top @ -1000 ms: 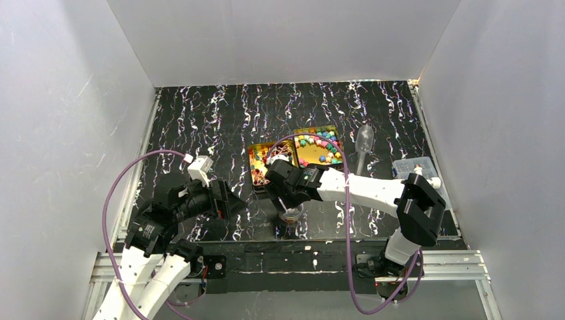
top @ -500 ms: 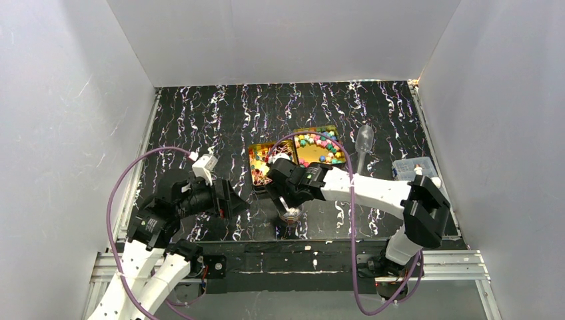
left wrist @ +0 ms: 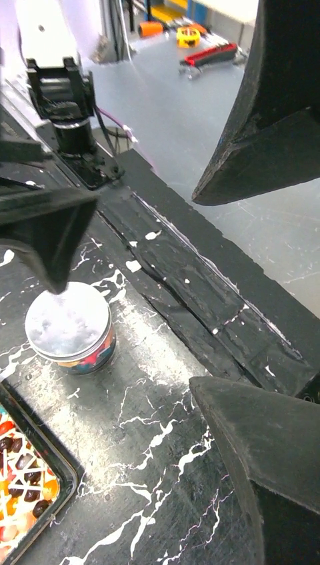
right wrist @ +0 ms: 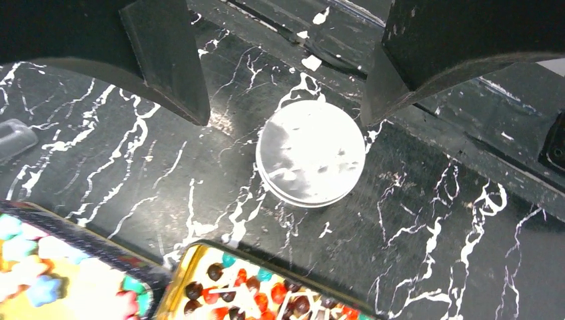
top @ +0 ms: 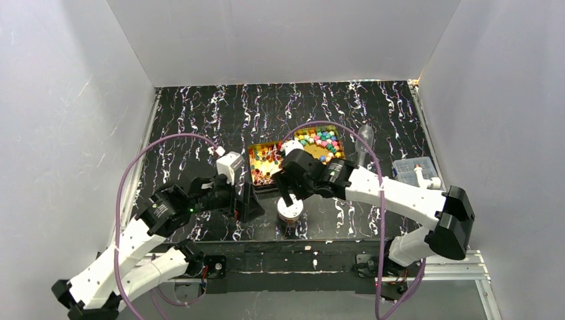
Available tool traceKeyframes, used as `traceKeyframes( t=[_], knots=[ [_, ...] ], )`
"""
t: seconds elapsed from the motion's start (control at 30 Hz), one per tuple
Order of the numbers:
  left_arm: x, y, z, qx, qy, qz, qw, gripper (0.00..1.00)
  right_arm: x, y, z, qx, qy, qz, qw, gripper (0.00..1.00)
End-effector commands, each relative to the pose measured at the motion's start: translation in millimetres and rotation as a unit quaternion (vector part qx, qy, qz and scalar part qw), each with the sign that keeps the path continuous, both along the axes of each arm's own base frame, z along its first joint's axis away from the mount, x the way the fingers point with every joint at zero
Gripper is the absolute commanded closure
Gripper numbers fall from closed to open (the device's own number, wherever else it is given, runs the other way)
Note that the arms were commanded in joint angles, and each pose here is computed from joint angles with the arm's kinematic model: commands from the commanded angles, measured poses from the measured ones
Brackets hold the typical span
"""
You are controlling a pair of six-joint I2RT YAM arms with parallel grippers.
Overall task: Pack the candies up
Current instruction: Screw the bottle lid onto the packing bottle.
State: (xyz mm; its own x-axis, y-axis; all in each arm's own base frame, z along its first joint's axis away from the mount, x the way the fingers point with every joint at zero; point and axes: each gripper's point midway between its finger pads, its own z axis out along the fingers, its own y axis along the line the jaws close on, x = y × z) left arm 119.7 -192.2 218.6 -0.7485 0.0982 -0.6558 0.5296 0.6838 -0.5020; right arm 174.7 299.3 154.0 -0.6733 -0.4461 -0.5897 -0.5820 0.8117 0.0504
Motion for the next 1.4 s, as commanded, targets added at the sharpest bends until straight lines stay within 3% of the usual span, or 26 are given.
traceKeyframes(
  t=[0.0, 0.43, 0.87, 1.37],
  knots=[
    [6.7, -8.6, 7.3, 0.041, -0.042, 0.012, 0.998, 0.01, 14.8, -26.3, 23.0, 0.012, -0.033, -0.026, 0.999, 0.07],
    [-16.4, -58.8, -18.3, 0.157, -0.153, -0.008, 0.976, 0.01, 30.0, -74.5, 46.6, 0.039, -0.051, -0.063, 0.996, 0.03],
    [-20.2, -102.2, -77.9, 0.062, -0.23, -0.011, 0.971, 0.01, 24.0, -85.6, 44.3, 0.054, -0.053, -0.057, 0.996, 0.02],
    [-4.9, -86.4, -135.9, 0.042, -0.294, 0.008, 0.955, 0.01, 11.1, -77.6, 33.5, 0.087, -0.032, -0.035, 0.995, 0.02]
  ],
)
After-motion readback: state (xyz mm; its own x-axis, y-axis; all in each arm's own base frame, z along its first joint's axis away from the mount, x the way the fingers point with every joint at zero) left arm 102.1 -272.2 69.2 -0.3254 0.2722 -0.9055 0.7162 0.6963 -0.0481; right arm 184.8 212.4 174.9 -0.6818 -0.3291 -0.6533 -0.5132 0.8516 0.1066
